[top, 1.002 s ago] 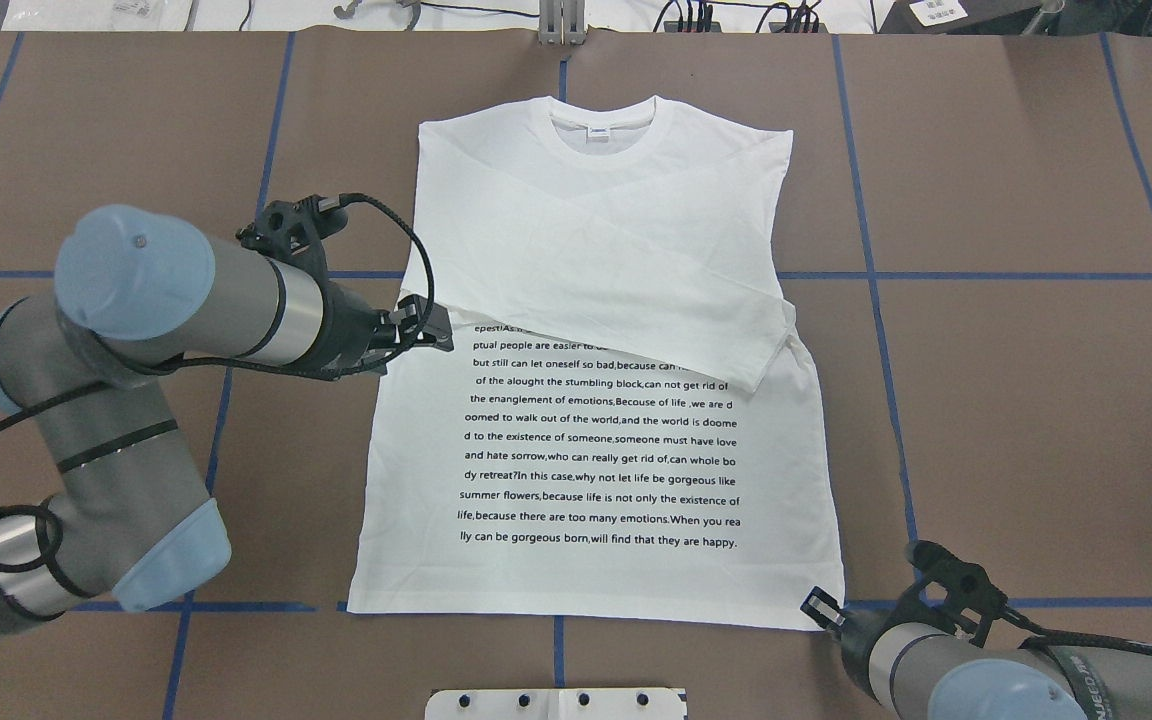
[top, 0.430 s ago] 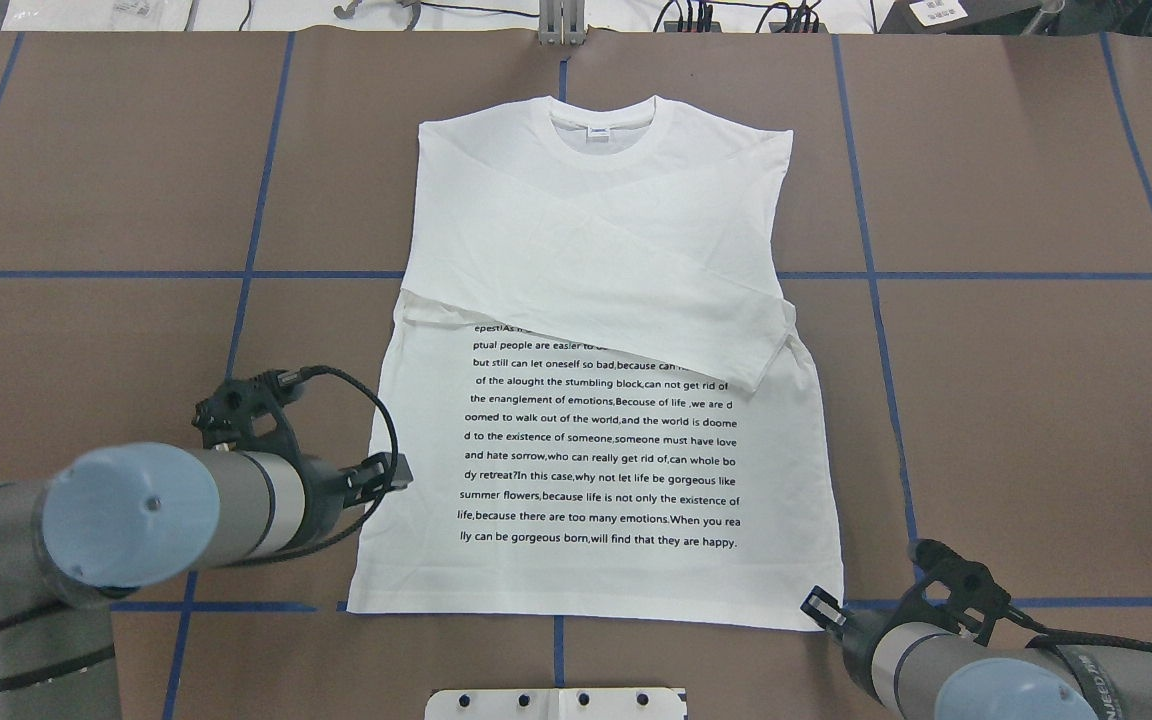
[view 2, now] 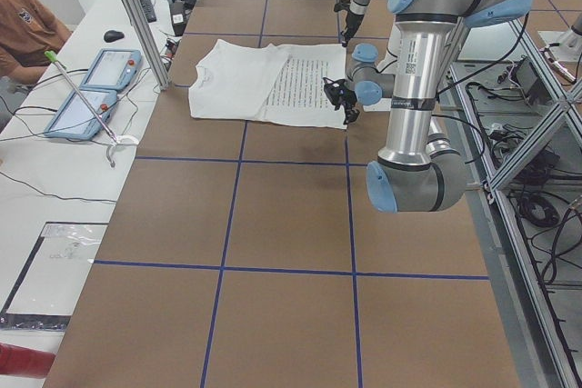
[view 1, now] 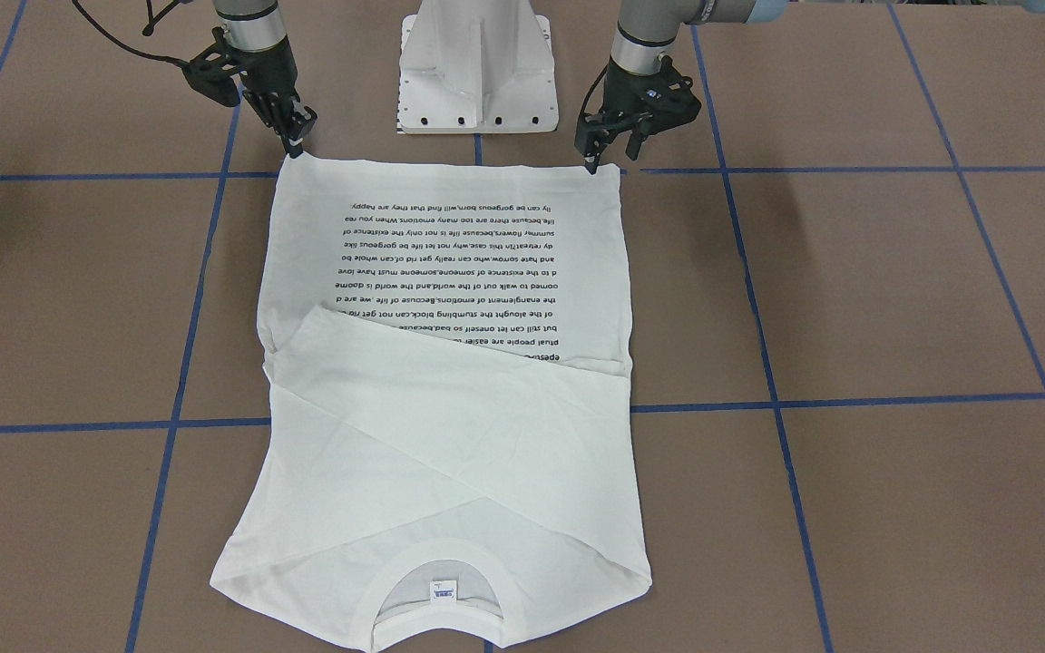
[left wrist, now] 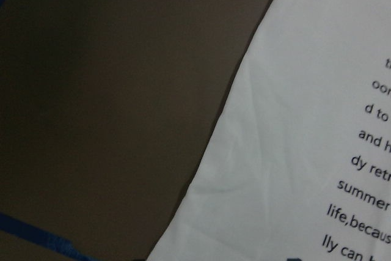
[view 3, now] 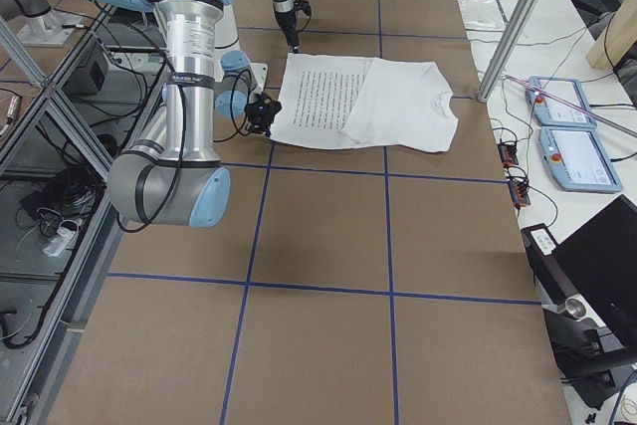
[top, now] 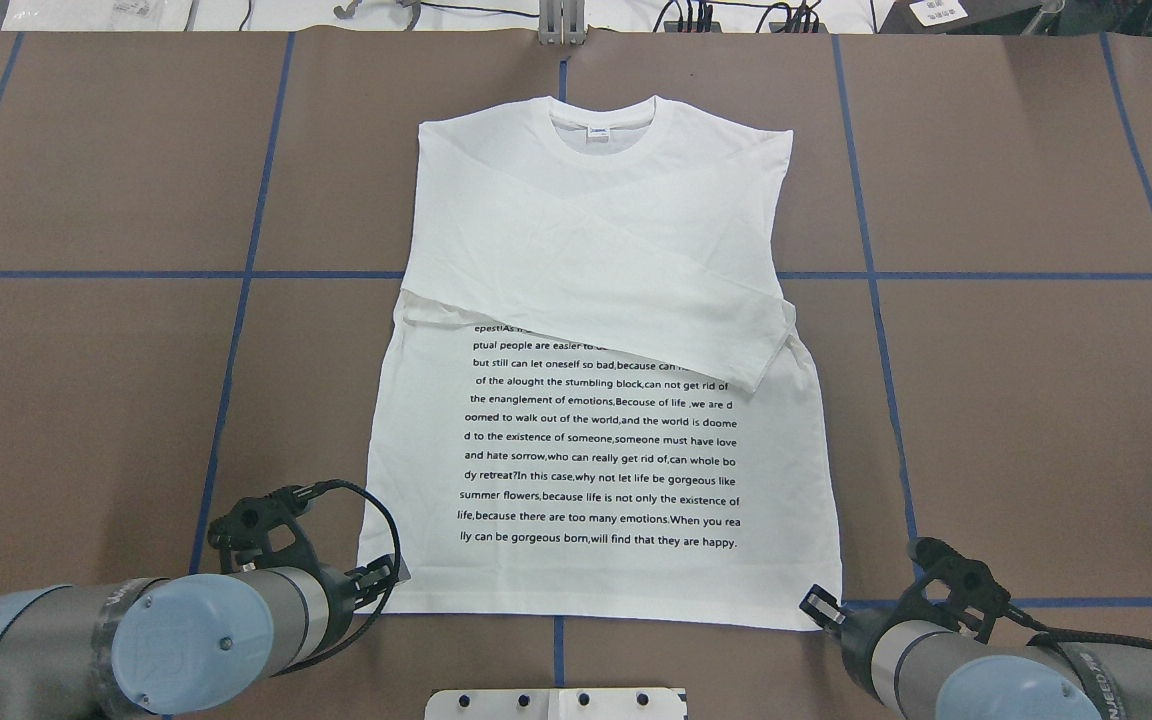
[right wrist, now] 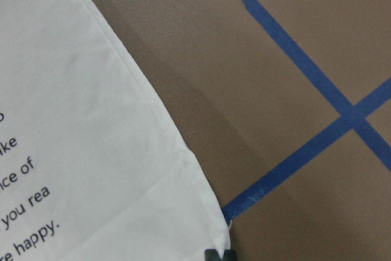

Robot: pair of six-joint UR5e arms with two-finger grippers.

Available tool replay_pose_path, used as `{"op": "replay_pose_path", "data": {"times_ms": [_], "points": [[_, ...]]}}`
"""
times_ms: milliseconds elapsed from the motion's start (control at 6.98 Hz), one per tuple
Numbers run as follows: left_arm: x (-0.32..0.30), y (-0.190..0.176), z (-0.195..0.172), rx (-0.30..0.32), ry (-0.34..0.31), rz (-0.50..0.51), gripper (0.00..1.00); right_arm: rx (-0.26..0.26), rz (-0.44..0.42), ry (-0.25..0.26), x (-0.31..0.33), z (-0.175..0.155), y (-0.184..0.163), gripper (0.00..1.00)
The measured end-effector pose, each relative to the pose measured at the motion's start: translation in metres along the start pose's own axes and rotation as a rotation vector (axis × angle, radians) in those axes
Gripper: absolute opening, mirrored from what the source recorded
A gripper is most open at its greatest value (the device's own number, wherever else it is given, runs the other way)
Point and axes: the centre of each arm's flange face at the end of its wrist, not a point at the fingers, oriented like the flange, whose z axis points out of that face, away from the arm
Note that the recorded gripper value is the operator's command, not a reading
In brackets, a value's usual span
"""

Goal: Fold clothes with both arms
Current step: 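Grasp the hem corners with both grippers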

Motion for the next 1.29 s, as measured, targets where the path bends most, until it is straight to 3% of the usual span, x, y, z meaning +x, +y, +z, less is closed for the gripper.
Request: {"op": "replay_pose_path", "data": {"times_ms": [143, 286, 430, 1289], "points": [[-0.004, 0.005, 0.010, 0.004, -0.020, -0.001, 0.62, 0.002, 0.004, -0.004, -0.001, -0.001, -0.002, 0.00], [-0.006, 0.007, 0.014, 0.006, -0.028, -0.002, 0.43, 0.004, 0.007, -0.006, -0.003, -0.001, -0.003, 0.00], [-0.006, 0.008, 0.015, 0.006, -0.029, -0.008, 0.03, 0.005, 0.009, -0.007, -0.003, -0.002, -0.004, 0.00], [-0.004, 0.005, 0.000, 0.006, -0.028, -0.025, 0.00, 0.003, 0.011, -0.011, -0.004, -0.004, -0.005, 0.00]]}}
